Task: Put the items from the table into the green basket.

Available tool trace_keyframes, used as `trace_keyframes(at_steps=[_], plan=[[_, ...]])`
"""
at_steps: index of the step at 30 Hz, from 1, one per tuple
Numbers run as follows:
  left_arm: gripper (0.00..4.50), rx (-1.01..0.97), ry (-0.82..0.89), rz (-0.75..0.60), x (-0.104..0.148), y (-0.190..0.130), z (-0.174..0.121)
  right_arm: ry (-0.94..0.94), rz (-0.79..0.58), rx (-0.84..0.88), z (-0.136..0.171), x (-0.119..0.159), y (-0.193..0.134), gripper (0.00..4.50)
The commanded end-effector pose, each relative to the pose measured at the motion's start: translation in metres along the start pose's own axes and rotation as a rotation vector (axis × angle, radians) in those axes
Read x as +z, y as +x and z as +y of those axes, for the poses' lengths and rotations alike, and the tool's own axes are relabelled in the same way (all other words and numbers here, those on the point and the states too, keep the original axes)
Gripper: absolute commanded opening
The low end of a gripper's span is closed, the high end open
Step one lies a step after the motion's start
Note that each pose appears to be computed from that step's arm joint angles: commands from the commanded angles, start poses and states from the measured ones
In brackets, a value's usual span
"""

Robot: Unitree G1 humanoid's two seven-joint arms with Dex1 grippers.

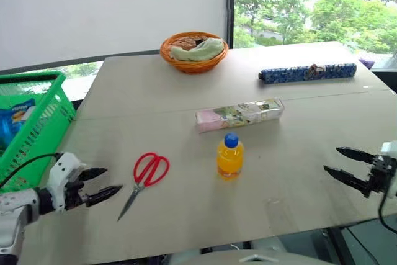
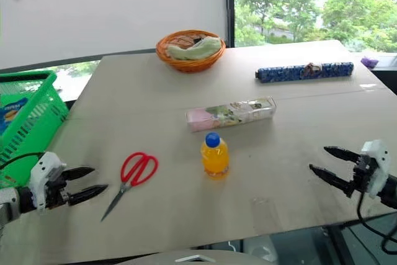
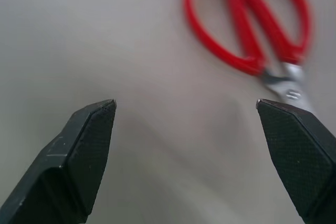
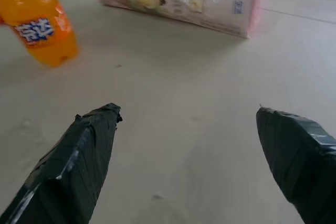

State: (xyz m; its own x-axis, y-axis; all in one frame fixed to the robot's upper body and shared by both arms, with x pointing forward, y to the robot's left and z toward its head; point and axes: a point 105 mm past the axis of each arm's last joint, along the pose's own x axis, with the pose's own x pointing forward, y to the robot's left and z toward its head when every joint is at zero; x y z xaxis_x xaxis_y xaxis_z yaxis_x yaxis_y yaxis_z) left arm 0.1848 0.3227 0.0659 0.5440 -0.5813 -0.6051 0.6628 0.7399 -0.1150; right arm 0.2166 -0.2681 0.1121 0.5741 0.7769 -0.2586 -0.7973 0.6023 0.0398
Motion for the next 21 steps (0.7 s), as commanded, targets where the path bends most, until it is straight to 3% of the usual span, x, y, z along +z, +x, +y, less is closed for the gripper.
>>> trace_keyframes(at_steps=[1, 6, 8, 10, 14, 17, 21], plan=[[4.41, -0.065, 0.054, 0.047, 0.008, 0.005, -0.020, -0.058, -0.035, 0.180, 0.035, 0.032, 0.007, 4.50], [4.41, 0.079, 0.129, 0.095, 0.001, 0.046, -0.017, -0.103, -0.067, 0.377, 0.078, 0.056, 0.026, 4.50], [4.41, 0.146, 0.136, 0.093, 0.001, 0.056, -0.013, -0.119, -0.080, 0.390, 0.083, 0.061, 0.029, 4.50], [4.41, 0.239, 0.091, 0.186, -0.018, 0.061, -0.002, -0.130, -0.087, 0.377, 0.083, 0.064, 0.031, 4.50], [4.41, 0.205, 0.021, 0.243, -0.037, 0.072, -0.023, -0.140, -0.087, 0.346, 0.078, 0.063, 0.033, 4.50], [3.56, 0.177, -0.027, 0.268, -0.046, 0.080, -0.044, -0.143, -0.091, 0.345, 0.079, 0.065, 0.034, 4.50], [1.75, 0.211, -0.059, 0.300, -0.057, 0.081, -0.050, -0.151, -0.107, 0.336, 0.079, 0.068, 0.035, 4.50]])
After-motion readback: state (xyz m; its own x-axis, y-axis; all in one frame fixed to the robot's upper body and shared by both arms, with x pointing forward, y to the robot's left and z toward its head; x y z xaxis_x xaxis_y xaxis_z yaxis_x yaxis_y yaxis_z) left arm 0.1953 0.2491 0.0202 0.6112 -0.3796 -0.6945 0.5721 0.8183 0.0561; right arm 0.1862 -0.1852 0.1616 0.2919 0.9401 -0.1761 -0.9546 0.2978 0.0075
